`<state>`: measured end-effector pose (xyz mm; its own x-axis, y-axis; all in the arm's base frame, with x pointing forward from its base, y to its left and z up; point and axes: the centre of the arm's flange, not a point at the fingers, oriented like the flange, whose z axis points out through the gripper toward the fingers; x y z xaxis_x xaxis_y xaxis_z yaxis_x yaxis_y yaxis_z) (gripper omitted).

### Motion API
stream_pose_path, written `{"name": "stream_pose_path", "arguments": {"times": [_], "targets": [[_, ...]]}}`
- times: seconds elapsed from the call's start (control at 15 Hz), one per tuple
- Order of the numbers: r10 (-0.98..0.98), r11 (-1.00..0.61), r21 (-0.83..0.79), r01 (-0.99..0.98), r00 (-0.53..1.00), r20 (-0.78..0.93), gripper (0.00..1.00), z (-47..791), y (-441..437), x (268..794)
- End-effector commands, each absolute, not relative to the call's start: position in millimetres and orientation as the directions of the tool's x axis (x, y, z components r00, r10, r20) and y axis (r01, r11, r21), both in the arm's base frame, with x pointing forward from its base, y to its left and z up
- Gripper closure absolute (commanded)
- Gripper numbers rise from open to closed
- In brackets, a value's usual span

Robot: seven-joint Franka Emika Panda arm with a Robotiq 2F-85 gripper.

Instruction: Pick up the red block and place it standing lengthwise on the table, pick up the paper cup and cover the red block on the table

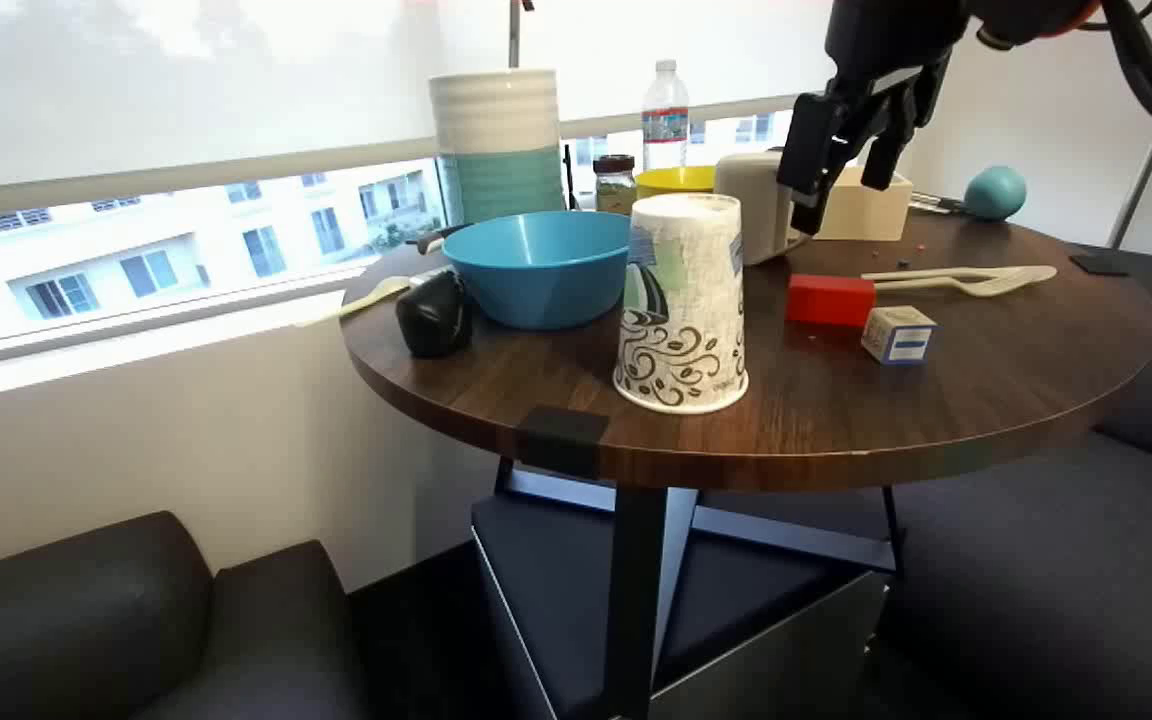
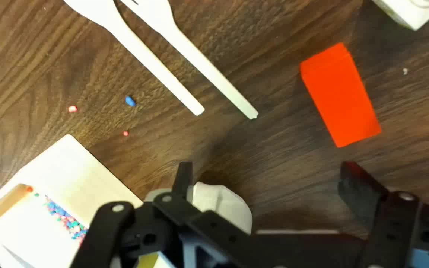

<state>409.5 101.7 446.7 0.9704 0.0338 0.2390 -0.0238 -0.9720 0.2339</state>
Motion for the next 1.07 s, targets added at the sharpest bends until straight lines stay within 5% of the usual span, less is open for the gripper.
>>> {"name": "stream_pose_path", "arguments": {"times": [0.0,1.0], "targets": [[0.034,-0.972,0.234,-0.024,0.97,0.239,0.0,446.7,101.7,409.5],[0.432,-0.902,0.099,0.421,0.889,0.155,0.0,432.6,126.7,395.0]]}}
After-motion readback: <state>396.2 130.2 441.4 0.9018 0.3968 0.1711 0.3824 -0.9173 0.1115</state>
